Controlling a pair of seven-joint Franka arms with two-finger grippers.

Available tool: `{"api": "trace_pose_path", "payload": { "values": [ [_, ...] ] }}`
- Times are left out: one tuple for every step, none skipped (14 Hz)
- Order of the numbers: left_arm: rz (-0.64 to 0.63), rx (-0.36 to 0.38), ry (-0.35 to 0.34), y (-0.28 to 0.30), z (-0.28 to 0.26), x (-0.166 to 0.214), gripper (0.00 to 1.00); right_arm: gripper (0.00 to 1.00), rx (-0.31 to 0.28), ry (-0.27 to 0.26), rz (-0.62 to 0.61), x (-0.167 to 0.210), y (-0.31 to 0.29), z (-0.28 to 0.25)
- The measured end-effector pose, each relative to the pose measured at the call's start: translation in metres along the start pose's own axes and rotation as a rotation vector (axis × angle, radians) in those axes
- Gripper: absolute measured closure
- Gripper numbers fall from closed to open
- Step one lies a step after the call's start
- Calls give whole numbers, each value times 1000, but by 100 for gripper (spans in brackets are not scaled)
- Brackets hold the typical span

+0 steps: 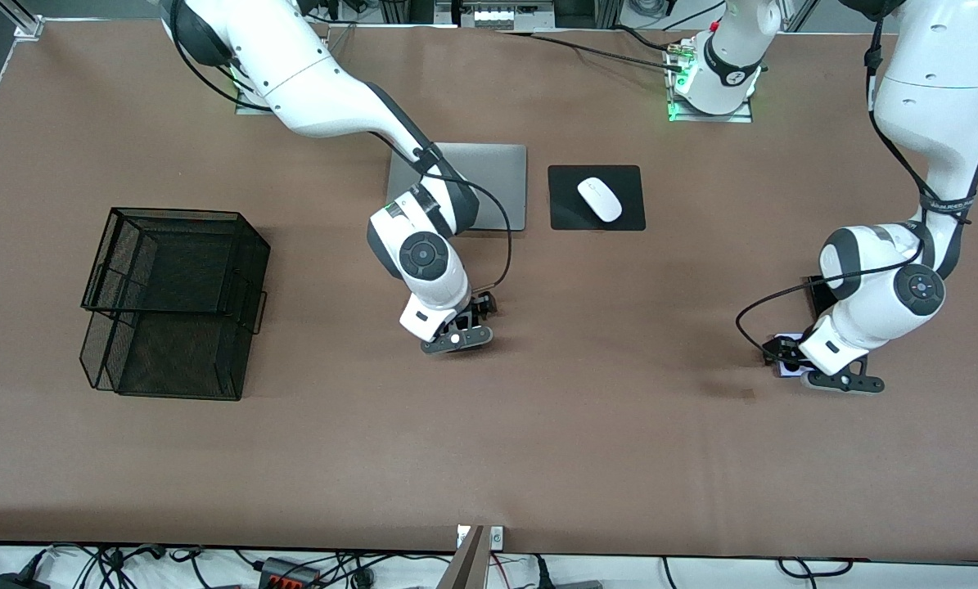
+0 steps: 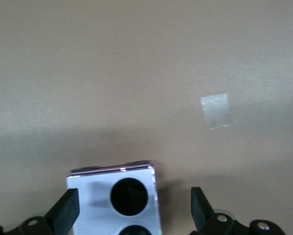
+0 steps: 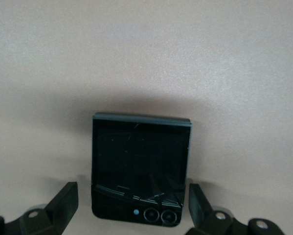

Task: Place phones with both arms
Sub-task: 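Grasp the white flip phone with the left gripper while the right gripper holds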

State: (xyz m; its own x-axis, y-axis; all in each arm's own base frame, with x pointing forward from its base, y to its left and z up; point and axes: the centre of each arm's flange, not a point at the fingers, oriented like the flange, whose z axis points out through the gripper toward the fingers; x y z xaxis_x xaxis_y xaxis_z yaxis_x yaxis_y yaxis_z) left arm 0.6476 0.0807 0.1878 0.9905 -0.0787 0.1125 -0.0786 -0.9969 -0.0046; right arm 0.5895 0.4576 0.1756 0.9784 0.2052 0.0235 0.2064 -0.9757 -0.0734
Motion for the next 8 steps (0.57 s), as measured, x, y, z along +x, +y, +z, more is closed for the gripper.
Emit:
{"api": "trace_pose_path", "payload": {
  "values": [
    [-8,1,2,-5,0,-1,0,0,0,0,0,0,0,1],
    [-16,2,3,-10,0,-2,0,0,0,0,0,0,0,2],
    [-23,3,2,-15,0,-3,0,0,-1,-1,1,0,0,3],
    [-29,4,1,-19,0,-4,0,0,-2,-2,1,0,1,4],
    [-32,3,-1,-21,2,-5,0,0,-3,-4,2,-1,1,6],
    [-32,0,-4,-19,4,-6,0,0,-3,-3,2,-1,2,8],
    [-36,-6,-6,-16,7,-6,0,0,-2,-1,2,0,2,9],
    [-44,-14,-8,-14,9,-6,0,0,-2,0,2,0,2,9]
  ]
}}
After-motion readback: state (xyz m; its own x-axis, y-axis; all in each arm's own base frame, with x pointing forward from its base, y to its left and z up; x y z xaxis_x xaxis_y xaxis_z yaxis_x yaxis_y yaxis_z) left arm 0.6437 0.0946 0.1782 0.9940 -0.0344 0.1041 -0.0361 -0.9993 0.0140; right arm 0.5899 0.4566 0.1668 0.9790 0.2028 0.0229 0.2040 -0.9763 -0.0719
